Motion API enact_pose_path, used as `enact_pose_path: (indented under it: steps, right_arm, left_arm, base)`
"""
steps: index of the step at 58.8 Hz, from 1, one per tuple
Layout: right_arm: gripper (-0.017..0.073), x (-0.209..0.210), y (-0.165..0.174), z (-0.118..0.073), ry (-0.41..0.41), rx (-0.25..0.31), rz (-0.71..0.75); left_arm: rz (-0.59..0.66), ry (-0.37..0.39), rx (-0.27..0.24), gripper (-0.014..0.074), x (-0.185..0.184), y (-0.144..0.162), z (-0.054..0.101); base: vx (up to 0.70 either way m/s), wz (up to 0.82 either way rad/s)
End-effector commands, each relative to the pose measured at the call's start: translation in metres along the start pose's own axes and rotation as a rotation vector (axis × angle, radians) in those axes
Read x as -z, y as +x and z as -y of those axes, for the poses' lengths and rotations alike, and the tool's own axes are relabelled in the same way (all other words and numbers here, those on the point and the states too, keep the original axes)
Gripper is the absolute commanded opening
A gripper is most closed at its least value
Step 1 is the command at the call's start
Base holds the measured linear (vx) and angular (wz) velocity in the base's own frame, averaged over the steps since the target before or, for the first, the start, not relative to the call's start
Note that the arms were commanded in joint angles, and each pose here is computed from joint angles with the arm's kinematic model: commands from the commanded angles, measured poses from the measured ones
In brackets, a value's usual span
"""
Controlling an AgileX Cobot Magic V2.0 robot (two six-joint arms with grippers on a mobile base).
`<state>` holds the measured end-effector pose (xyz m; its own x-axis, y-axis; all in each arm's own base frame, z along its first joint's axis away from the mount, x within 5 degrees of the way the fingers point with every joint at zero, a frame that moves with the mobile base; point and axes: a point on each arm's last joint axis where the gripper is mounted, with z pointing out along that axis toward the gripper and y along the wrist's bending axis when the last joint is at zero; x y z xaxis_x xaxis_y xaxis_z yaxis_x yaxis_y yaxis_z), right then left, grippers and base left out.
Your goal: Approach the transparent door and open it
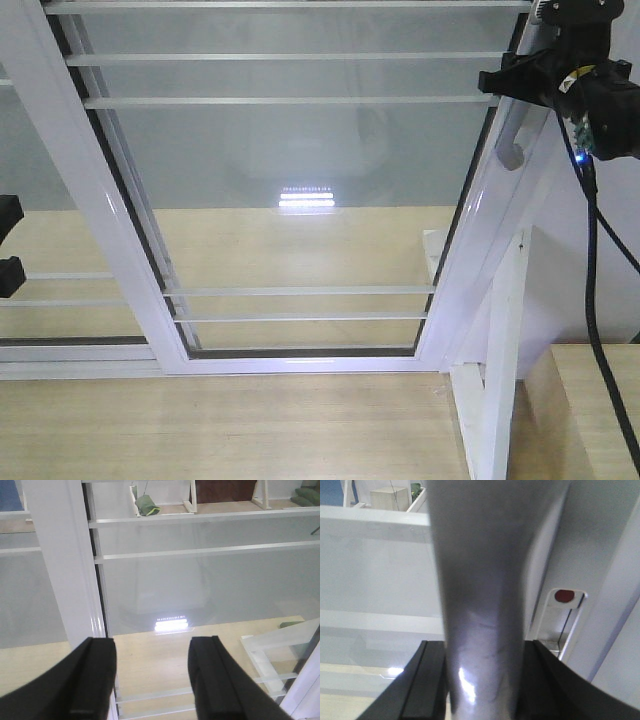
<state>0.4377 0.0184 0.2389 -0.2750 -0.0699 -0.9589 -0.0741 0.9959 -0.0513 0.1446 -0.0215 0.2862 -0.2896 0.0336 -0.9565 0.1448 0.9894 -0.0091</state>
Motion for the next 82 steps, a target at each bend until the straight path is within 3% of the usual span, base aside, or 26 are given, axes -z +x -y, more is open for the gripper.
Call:
enact_pose_path:
  steps: [1,52,70,76,82]
  right_arm:
    - [0.0340,0.013,-0.040,-0.012,-0.031,0.023,0.169]
    - [0.0340,0.026,-0.046,-0.110,-0.254,0.045,0.223]
    - [0.0340,0.034,-0.051,-0.135,-0.317,0.023,0.278]
    - [0.0340,0.041,-0.057,-0.138,-0.331,-0.019,0.277]
    - [0.0340,0.049,-0.066,-0.134,-0.325,-0.012,0.278]
  left_arm:
    - [0.112,0.004,0.019,0.0462,0.003,-0.018,0.001]
    - [0.112,0.004,0.019,0.0462,0.003,-0.018,0.001]
    - [0.116,0.004,0.019,0.0462,0.003,-0.018,0.001]
    - [0.117,0.004,0.019,0.0462,0.003,-0.018,0.001]
    - [0.119,0.004,0.019,0.0462,0.003,-0.019,0.001]
  base:
    - [0.00,0.00]
    - [0.00,0.00]
    - [0.00,0.00]
    - [0.00,0.00]
    - [0.00,0.00]
